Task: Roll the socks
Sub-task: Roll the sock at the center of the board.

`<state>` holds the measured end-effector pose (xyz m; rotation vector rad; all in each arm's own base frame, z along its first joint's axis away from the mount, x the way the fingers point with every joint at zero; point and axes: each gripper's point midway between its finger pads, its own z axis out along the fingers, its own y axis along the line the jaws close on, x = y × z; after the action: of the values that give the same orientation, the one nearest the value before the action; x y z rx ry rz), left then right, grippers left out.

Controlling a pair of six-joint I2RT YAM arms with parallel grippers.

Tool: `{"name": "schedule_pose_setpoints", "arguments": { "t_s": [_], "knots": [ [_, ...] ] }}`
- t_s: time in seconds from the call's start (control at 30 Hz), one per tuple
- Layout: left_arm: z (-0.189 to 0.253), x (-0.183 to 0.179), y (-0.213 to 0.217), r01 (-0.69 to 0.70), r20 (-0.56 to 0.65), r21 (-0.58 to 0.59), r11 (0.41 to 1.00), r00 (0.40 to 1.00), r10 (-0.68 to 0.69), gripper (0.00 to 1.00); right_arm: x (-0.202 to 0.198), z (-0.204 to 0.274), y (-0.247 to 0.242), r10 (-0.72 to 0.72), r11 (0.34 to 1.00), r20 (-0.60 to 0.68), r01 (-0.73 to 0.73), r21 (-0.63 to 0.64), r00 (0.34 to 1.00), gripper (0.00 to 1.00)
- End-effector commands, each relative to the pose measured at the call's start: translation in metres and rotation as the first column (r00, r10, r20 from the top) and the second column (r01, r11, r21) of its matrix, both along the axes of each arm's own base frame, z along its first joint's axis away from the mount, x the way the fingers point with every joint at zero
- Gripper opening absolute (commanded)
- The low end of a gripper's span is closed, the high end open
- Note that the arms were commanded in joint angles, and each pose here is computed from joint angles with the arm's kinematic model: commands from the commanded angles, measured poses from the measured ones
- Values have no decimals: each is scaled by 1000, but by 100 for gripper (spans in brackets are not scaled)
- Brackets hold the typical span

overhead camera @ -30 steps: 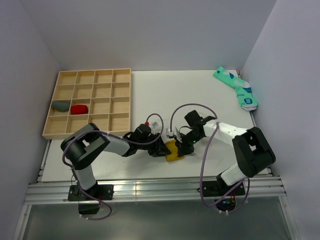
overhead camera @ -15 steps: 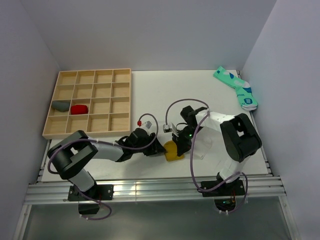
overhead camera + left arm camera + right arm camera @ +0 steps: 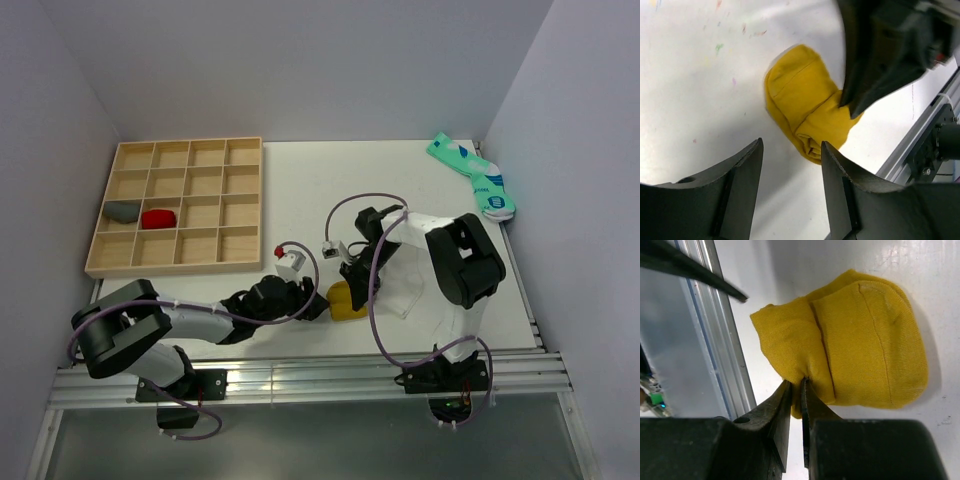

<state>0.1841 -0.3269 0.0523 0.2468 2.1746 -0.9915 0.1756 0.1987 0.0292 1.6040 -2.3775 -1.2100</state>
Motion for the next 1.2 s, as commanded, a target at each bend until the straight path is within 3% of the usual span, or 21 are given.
{"name": "schedule_pose_setpoints", "arguments": {
  "t_s": [0.0,0.2,0.4,0.8,1.17],
  "knots": [
    [48,10,-15,68,224,-109,992,974,-42,56,18,-19,-6,-3,997,50,6,-71,999,9],
    [64,4,-44,219,317,-97,971,931,-179,56,25,-18,-2,-27,997,44,30,-69,999,9],
    [46,-3,-66,321,293,-65,945,911,-289,56,28,-19,0,-47,996,33,49,-78,998,9],
    [19,-12,-65,351,233,-52,935,915,-331,54,34,-20,2,-73,993,34,76,-86,997,9],
    [-12,-6,-55,293,179,16,956,940,-291,52,38,-13,4,-84,993,61,88,-77,995,9]
  ]
}}
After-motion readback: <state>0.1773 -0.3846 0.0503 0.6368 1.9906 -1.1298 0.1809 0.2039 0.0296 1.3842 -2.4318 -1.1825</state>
